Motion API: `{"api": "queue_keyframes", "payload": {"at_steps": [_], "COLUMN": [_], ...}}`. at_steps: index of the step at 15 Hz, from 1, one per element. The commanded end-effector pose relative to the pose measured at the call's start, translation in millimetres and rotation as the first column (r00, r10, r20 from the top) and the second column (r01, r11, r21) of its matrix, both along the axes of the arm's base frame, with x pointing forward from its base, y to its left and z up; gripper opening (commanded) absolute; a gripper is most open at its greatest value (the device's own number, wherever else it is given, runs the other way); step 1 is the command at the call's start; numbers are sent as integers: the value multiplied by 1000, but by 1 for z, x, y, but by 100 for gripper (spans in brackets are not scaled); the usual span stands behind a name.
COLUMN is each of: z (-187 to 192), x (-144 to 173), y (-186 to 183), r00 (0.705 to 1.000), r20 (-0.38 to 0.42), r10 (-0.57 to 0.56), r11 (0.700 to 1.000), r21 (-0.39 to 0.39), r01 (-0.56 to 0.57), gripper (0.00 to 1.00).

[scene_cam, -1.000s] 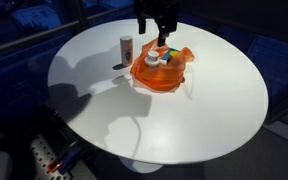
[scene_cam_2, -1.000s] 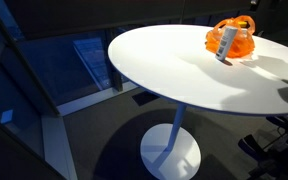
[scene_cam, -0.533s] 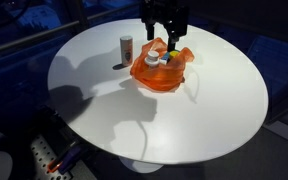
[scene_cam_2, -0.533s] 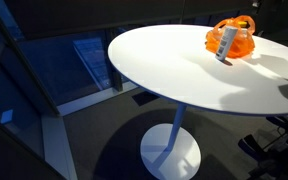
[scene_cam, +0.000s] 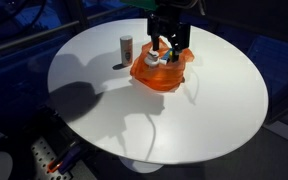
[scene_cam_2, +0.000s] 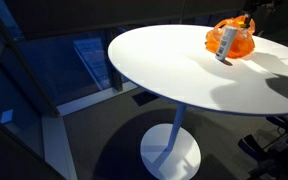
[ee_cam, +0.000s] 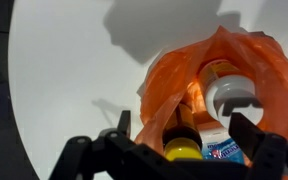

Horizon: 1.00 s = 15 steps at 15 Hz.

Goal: Remove the white bottle from the plastic and put it on the table

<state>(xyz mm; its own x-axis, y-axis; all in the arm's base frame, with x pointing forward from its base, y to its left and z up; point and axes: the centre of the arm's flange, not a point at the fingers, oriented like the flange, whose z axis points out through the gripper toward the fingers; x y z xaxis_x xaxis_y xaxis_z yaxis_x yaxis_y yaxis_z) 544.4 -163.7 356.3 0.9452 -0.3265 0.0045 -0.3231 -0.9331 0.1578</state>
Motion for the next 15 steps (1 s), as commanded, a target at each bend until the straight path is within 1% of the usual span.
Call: {"api": "queue_keyframes", "payload": {"at_steps": [1,8,15], "z": [-6,-3,-8], "x": [11,18,23], "y": [5,29,44], "r00": [1000,999,998], "r20": [7,23,18], "r10": [-4,37,67], "r11": [1000,999,997], "r21": [-29,-33,-50], "r01": [4,-36,-66], "gripper": [100,100,100]}}
